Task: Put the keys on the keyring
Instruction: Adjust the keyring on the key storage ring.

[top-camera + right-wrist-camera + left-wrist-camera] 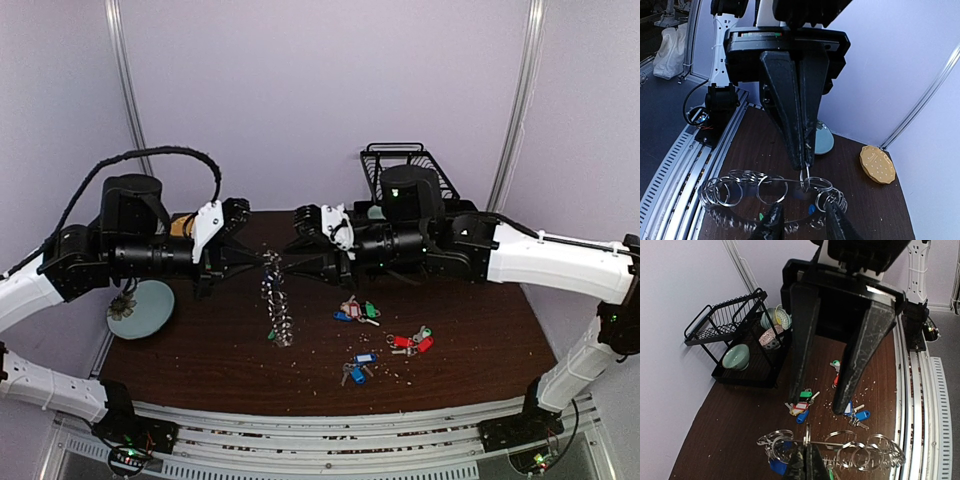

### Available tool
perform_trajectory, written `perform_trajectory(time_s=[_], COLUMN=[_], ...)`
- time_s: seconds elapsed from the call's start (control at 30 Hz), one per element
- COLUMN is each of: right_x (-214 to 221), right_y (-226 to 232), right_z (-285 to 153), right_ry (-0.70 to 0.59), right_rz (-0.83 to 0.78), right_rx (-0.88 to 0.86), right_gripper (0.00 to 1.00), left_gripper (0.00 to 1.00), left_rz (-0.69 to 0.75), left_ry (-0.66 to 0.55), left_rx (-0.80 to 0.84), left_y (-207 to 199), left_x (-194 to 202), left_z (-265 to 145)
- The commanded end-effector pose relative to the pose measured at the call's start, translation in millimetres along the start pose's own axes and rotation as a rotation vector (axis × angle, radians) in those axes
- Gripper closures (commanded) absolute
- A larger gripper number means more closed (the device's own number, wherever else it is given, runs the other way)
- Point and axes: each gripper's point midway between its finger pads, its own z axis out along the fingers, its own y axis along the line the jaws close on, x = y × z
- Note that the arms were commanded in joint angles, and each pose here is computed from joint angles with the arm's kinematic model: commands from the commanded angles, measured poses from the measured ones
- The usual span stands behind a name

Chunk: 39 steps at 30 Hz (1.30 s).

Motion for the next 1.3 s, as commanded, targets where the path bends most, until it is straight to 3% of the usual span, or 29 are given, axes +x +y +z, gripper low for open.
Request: perform_trajectory(time_s=[0.0,0.37,0.53,0.7,0.73,0.77,0.8,0.83,0.93,1.0,1.17,1.27], right_x=[-14.0,-16.1,-12.0,-12.0,-15.6,-20.0,-27.6,-36.4,-62.4,-70.5,-74.2,-74.3], right_y=[-2.9,6.1,4.1,4.1,3.7,3.6,3.8,5.5,10.3,16.9,22.5,21.8], right_z=[-1.7,19.8,22.8,17.7,15.6,12.5,8.2,3.1,-13.5,-16.1,-17.5,-18.1], right_ry=[-0.028,-0.073,-0.05,-0.059,-0.089,-0.131,-0.187,-0.259,-0.46,-0.521,-0.576,-0.59], right_rz=[-0.028,-0.012,-0.011,0.017,0.033,0.056,0.068,0.084,0.139,0.138,0.153,0.166], right_rx=[-0.011,-0.084,-0.071,-0.057,-0.048,-0.039,-0.028,-0.023,-0.009,-0.004,0.015,0.027], right_gripper=[0.69,0.82,1.0,1.0,1.0,1.0,1.0,1.0,1.0,1.0,1.0,1.0], left_gripper=[1.0,1.0,1.0,1.0,0.94,0.75,0.63,0.59,0.61,0.68,0.78,0.78], left_rz=[0.052,0.063,0.064,0.062,0.05,0.041,0.043,0.053,0.062,0.05,0.047,0.061], left_ry=[-0.014,-0.022,-0.023,-0.044,-0.07,-0.103,-0.155,-0.206,-0.387,-0.448,-0.433,-0.414], left_rx=[-0.033,-0.011,-0.005,-0.024,-0.057,-0.084,-0.09,-0.078,-0.048,-0.043,0.006,0.034], left_y=[6.3,-1.1,-2.7,-0.7,3.5,5.6,3.7,-2.2,-16.8,-19.7,-25.2,-29.0], left_x=[-17.4,-24.4,-24.2,-26.6,-28.6,-28.9,-31.9,-31.8,-40.7,-44.2,-44.6,-42.8], left_z=[-4.5,-1.5,-1.1,-6.1,-9.5,-13.3,-17.9,-21.0,-34.2,-38.5,-27.5,-20.7])
